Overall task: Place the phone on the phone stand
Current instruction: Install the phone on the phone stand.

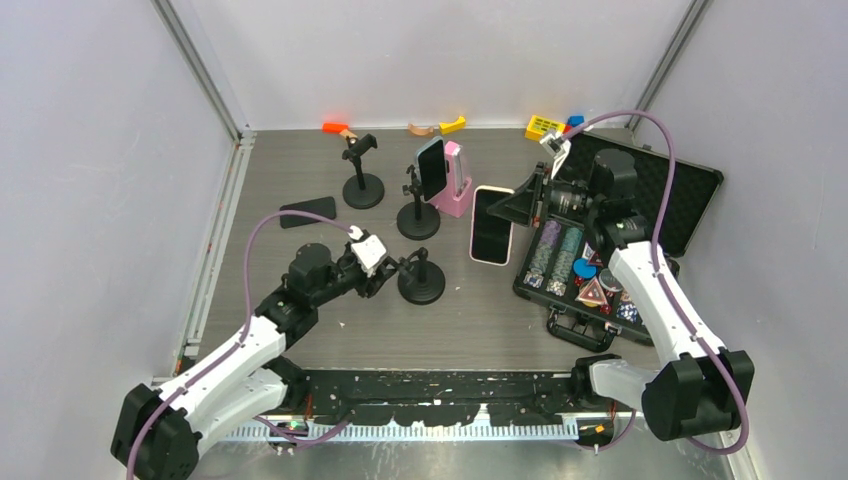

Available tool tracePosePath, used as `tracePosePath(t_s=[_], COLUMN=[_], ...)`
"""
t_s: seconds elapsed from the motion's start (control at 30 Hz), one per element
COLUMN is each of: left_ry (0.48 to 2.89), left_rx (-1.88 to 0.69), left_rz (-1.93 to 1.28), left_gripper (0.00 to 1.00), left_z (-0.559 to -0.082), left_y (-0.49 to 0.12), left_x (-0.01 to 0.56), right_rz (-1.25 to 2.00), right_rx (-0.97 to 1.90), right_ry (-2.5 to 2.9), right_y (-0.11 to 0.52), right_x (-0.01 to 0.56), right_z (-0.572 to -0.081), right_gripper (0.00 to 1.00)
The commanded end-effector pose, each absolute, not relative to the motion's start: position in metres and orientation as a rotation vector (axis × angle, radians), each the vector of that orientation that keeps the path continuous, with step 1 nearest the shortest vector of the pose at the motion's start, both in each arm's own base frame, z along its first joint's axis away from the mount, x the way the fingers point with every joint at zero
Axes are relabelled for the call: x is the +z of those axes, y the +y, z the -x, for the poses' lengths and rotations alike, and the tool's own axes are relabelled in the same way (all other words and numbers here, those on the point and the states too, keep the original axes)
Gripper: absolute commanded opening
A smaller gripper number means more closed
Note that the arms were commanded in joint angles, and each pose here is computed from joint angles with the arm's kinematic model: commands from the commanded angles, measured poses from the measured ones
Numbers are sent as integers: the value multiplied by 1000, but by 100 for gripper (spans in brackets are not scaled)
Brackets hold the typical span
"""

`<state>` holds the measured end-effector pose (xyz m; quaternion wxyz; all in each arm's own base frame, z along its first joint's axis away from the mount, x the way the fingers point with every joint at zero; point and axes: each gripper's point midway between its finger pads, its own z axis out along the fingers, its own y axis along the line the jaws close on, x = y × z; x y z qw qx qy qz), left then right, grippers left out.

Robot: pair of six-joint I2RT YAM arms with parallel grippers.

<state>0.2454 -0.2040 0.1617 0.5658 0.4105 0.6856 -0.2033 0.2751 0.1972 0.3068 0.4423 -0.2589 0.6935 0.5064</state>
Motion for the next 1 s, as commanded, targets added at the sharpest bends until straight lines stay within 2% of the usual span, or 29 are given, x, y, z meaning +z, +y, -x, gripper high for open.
tracePosePath(t_s=[0.0,0.17,0.47,0.97], left_ry=[1446,1392,1309,1284], left_rx=[-489,-523,-519,-563], left_rz=[-918,-932,-907,-860], left_gripper=[47,36,37,20], left_z=[-252,-249,-252,-258], left_y=[-211,-218,-220,-223], left_x=[203,211,216,218], right_rz=[698,703,706,710], right_rx=[1233,1217,1209,1210], right_ry=[1669,1691,1714,1723], right_y=[199,198,197,197], right_x=[324,318,311,306], right_z=[-276,-281,-286,-287], right_gripper=[0,0,0,0])
